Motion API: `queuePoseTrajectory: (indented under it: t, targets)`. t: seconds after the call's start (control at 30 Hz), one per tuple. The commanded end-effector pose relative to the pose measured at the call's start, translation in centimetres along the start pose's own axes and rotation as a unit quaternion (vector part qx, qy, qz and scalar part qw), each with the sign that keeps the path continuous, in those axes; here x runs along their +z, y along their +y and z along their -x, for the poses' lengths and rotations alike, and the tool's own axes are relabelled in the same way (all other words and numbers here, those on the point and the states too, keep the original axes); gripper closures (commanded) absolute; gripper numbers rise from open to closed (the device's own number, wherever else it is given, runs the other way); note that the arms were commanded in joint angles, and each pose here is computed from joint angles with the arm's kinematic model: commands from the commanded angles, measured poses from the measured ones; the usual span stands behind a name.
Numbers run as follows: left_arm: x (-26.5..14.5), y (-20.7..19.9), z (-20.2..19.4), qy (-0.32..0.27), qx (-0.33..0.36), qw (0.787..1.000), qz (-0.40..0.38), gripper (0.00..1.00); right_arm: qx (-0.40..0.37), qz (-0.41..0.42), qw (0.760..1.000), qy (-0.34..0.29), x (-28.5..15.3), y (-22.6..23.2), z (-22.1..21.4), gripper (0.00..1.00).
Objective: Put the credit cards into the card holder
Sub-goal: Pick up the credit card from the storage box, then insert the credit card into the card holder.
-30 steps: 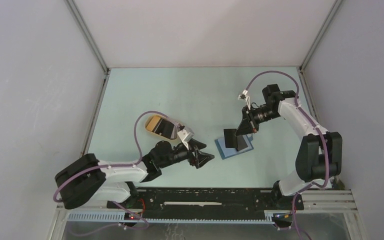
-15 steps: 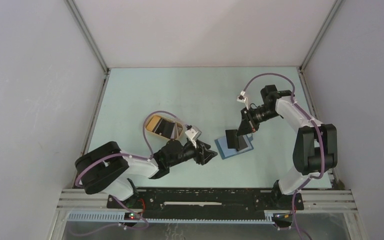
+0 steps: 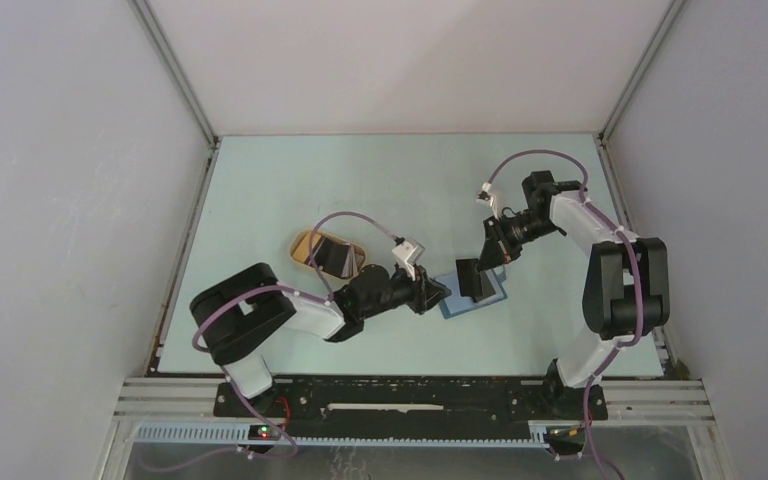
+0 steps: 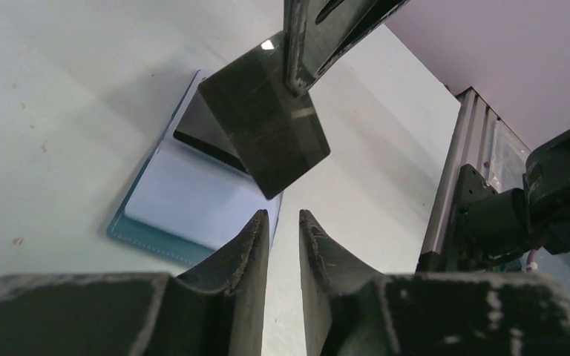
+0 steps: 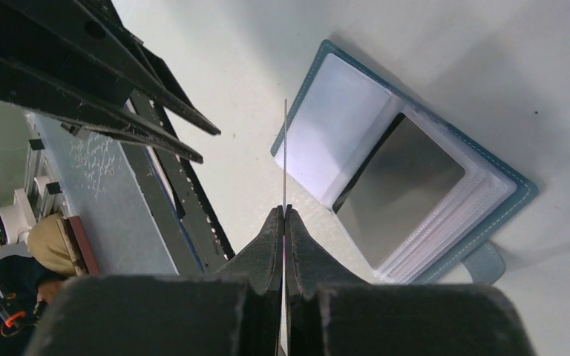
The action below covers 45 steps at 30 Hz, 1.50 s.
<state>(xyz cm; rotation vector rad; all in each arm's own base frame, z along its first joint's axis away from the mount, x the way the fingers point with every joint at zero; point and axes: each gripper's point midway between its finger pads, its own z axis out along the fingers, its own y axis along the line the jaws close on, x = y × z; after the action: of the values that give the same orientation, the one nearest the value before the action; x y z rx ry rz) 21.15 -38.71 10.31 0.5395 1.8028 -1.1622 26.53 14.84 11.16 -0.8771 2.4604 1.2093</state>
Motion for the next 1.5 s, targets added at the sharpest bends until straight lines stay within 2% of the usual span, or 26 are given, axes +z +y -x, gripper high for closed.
queuePoseTrajectory:
  t: [0.0,0.37,0.67,0.93,1.47]
  targets:
    - [2.6,-1.2,1.8,-0.008,-0.014,1.000,-0.024,0.74,0.010,-0.029,0.999,-0.009,-0.4,-1.5,1.0,1.00]
    - [6.0,1.2,-2.7,0.072,-0.051,0.996,0.012,0.79,0.033,-0.048,0.998,-0.012,-0.5,-2.8,1.1,1.00]
    - [6.1,3.4,-5.2,0.111,-0.071,0.989,0.066,0.80,0.048,-0.051,0.998,-0.007,0.0,-3.6,0.9,1.00]
    - [5.2,4.7,-6.2,0.121,-0.095,0.983,0.098,0.81,0.061,-0.065,0.996,0.000,0.4,-4.7,0.6,1.00]
    - [4.2,4.4,-6.1,0.120,-0.101,0.983,0.095,0.81,0.079,-0.100,0.991,0.032,1.2,-6.4,-0.5,1.00]
